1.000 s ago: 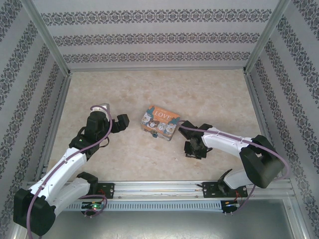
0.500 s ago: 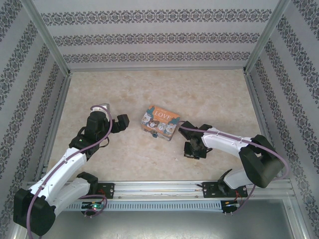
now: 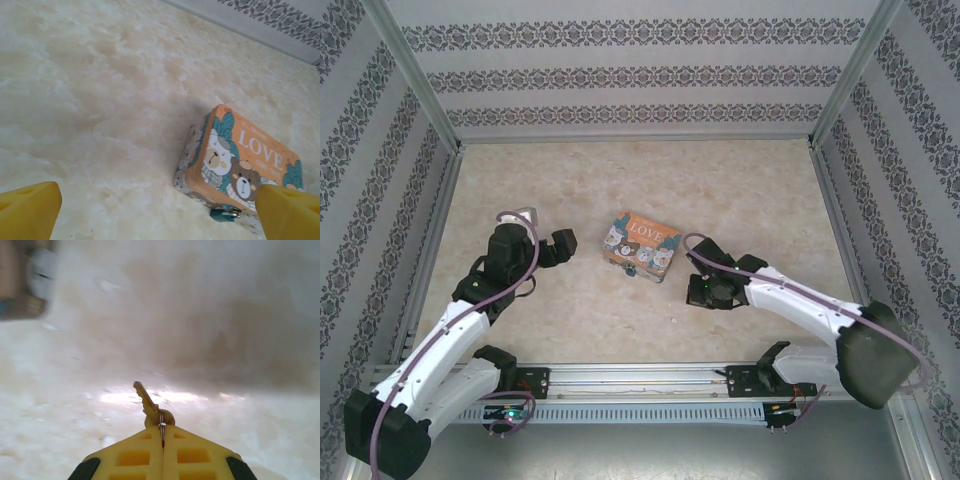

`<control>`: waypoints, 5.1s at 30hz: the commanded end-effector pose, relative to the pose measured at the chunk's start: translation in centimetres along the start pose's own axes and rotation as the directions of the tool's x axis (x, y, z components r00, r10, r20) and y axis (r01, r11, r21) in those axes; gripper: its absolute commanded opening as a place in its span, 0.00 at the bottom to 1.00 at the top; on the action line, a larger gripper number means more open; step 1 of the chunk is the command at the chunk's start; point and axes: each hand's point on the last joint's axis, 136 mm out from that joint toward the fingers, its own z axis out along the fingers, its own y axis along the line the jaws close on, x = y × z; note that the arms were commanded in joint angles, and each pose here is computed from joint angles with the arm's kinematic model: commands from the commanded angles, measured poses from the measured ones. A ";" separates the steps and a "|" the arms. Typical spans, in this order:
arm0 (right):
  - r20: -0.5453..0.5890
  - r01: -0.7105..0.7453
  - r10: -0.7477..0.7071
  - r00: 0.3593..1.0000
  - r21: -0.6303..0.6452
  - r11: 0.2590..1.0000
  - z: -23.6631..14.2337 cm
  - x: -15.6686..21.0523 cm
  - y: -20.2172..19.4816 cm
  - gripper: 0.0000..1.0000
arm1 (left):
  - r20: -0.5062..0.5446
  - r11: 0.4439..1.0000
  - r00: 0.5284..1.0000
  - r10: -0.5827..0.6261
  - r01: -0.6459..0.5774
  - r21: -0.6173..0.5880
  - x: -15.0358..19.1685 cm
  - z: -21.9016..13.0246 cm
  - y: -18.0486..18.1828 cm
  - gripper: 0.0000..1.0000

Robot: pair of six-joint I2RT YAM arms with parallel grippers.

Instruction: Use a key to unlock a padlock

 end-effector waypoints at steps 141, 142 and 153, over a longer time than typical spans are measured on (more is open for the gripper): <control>0.549 0.571 -0.154 0.821 -0.791 0.219 -19.2 -4.2 19.6 0.16 | -0.159 0.689 0.922 0.354 -0.142 0.711 -1.7 -4.9 -22.9 0.00; 0.548 0.569 -0.154 0.822 -0.793 0.220 -19.2 -4.1 19.6 0.16 | -0.158 0.689 0.922 0.353 -0.142 0.711 -1.7 -5.0 -22.9 0.00; 0.559 0.580 -0.153 0.815 -0.785 0.216 -19.6 -4.3 19.9 0.00 | -0.148 0.687 0.926 0.346 -0.142 0.713 -1.9 -5.1 -22.9 0.18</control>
